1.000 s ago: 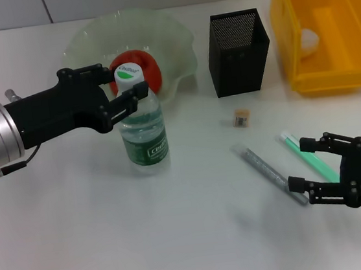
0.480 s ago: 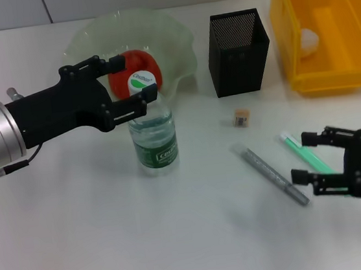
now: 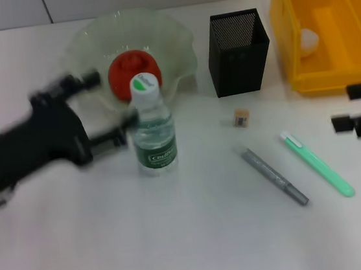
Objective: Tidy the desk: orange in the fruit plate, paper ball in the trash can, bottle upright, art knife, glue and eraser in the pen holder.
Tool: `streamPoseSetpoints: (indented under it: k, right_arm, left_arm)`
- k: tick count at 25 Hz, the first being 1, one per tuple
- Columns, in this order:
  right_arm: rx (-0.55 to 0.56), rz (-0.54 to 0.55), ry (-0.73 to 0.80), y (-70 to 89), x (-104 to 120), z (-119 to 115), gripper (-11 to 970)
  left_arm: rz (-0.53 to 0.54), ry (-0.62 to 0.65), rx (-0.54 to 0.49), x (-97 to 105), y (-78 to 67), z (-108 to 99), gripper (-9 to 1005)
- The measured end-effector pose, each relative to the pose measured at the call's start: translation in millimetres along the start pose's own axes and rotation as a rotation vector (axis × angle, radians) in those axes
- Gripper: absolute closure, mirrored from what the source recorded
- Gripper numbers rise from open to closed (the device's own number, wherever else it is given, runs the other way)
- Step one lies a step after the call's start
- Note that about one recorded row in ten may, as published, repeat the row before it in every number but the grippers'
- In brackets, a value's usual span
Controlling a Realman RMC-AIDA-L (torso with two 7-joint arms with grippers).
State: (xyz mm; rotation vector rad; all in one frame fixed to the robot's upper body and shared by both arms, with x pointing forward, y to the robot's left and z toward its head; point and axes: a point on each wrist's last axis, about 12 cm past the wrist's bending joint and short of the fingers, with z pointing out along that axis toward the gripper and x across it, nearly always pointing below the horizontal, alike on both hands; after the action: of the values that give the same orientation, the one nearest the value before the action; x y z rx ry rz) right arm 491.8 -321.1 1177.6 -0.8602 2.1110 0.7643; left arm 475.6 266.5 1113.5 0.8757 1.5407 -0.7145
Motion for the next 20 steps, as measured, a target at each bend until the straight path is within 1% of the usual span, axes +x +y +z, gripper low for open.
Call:
streamPoseSetpoints:
  k: [1, 2, 4, 5, 7, 8, 9, 10, 12, 13, 15, 18, 20]
  right_arm:
    - [0.025, 0.031, 0.040, 1.0, -9.8, -1.5, 117]
    - [0.061, 0.065, 0.087, 1.6, -21.2, -3.0, 117]
    - [0.111, 0.134, 0.181, 3.9, -40.3, -2.2, 117]
    - [0.137, 0.178, 0.238, 4.8, -51.1, 1.7, 117]
    - [0.175, 0.250, 0.333, 5.1, -63.6, 11.1, 117]
    - [0.185, 0.265, 0.383, 5.0, -68.8, 20.9, 117]
    - [0.201, 0.274, 0.431, 4.3, -71.7, 30.8, 118]
    - [0.213, 0.272, 0.472, 4.1, -73.3, 40.5, 118]
    - [0.258, 0.253, 0.536, 1.9, -74.4, 61.3, 118]
    - [0.279, 0.244, 0.561, 0.8, -73.8, 71.5, 118]
    - [0.302, 0.227, 0.603, 0.0, -71.6, 90.4, 118]
    - [0.310, 0.211, 0.649, -0.7, -68.6, 112.9, 119]
    - [0.315, 0.206, 0.664, -1.2, -66.3, 123.8, 119]
  left_arm:
    - [0.011, -0.008, 0.044, 4.0, -6.4, -1.4, 137]
    - [0.018, -0.022, 0.112, 10.7, -15.7, -2.7, 137]
    - [0.008, -0.037, 0.184, 21.6, -23.9, -1.3, 137]
    - [-0.003, -0.039, 0.214, 28.0, -26.1, 2.1, 137]
    - [-0.034, -0.034, 0.252, 39.9, -27.8, 10.3, 137]
    - [-0.041, -0.029, 0.267, 45.1, -27.9, 14.8, 137]
    - [-0.041, -0.029, 0.267, 45.1, -27.9, 14.8, 137]
    - [-0.051, -0.017, 0.297, 59.4, -29.5, 25.1, 137]
    - [-0.054, -0.009, 0.311, 66.0, -30.4, 30.6, 137]
    - [-0.054, -0.009, 0.311, 66.0, -30.4, 30.6, 137]
    - [-0.051, -0.003, 0.325, 69.6, -29.7, 38.0, 137]
    - [-0.039, -0.006, 0.329, 69.9, -30.1, 39.3, 137]
    - [-0.025, -0.014, 0.327, 70.2, -30.9, 38.5, 137]
